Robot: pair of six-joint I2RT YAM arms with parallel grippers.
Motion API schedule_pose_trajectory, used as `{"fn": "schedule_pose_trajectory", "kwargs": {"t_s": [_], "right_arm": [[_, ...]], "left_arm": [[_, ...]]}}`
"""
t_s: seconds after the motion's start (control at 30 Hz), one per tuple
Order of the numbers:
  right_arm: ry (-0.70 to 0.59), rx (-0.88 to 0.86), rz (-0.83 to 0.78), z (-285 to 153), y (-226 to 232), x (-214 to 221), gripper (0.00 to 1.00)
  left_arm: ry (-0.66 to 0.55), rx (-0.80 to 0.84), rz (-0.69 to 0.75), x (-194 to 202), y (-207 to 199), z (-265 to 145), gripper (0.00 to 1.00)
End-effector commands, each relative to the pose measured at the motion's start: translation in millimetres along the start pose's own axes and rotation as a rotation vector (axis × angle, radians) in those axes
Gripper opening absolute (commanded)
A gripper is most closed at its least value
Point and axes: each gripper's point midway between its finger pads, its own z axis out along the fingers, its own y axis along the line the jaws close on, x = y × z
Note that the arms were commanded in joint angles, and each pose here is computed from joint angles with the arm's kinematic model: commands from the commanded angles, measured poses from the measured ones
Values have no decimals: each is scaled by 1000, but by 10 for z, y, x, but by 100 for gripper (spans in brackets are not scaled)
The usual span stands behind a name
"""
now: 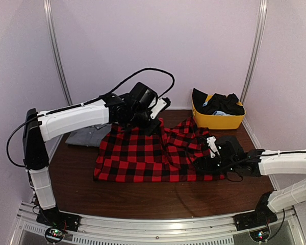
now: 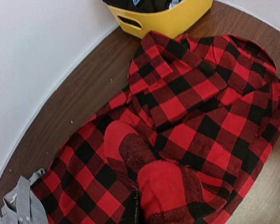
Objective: Fold and stack the long sleeve shirts
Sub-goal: Adjust the 1/3-folded tank top at the center of the board, then fold the sleeve of the 1/3-folded shirt.
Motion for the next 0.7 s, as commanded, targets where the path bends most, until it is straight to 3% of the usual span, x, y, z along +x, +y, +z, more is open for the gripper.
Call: {"fn": "schedule_pose_trajectory", "kwargs": {"t_s": [0.0,0.27,0.67], "right_arm": [[27,-41,39,-197,-1,123,80],[26,-9,43,-174,-52,108,81],[58,14,34,-2,-66,166,81]], "left_arm": [[87,-13,-17,378,-4,-144,0],[217,-33,-17,1067,-24,-193,0],[333,-87,55,1702,-68,-266,6]]}}
